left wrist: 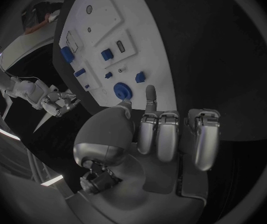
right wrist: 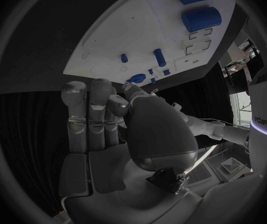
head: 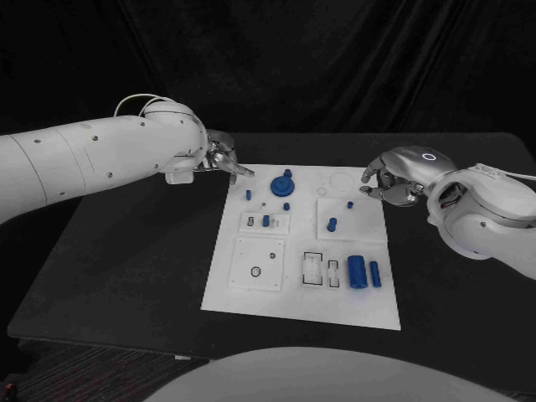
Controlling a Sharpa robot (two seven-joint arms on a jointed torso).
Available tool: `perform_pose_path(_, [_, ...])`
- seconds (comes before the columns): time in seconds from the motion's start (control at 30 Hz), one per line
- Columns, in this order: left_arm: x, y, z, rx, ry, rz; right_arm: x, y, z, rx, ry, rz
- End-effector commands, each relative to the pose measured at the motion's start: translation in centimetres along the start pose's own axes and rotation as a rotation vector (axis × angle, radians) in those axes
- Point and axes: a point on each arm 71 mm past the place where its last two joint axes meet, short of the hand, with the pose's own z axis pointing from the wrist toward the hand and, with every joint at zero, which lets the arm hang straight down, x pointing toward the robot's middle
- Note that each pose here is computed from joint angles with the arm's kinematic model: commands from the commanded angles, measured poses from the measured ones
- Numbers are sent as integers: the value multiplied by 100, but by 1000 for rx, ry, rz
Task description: Assemble the parts on the task board
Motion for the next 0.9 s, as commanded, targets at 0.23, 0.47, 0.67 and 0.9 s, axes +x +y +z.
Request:
perform_pose_path(0.23, [45,-67,23,-3,50,-27,10,-2,-5,3,1,-3])
perform_pose_path(0.47, [60,-115,44,1,55,-23,11,-1,-5,2,0,-3])
perform_pose_path(0.67, [73,-136,71,0,58,-22,12,4,-5,0,0,-2])
perform_pose_path(0.9, [130,-130,113,-5,74,-22,13,7,-5,0,1,-2])
